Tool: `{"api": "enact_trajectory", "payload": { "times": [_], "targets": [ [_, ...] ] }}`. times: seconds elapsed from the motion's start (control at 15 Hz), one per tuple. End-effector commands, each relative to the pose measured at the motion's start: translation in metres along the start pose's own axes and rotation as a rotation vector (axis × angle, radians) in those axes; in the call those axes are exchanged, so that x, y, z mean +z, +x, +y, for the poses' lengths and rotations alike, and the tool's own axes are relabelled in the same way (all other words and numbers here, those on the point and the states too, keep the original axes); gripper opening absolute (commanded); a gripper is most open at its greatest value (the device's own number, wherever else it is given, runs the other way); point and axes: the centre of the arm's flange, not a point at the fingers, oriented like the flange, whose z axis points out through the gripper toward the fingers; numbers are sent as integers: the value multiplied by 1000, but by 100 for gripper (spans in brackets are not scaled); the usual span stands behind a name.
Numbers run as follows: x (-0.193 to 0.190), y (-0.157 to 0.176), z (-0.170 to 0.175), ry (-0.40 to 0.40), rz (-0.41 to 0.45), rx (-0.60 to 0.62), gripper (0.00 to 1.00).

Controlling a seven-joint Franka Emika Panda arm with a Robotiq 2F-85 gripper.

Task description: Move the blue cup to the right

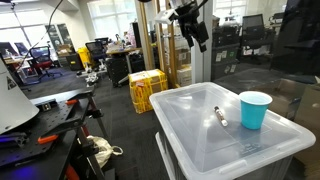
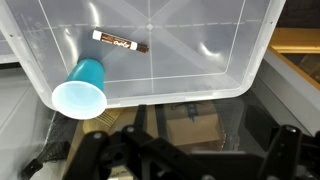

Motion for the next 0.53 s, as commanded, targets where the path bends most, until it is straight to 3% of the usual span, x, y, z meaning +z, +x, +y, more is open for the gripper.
{"api": "enact_trajectory", "payload": {
  "times": [0.0,0.47],
  "targets": [
    [0,0,-3,2,-1,-4,100],
    [3,-1,-1,1,-6,-1,100]
  ]
}}
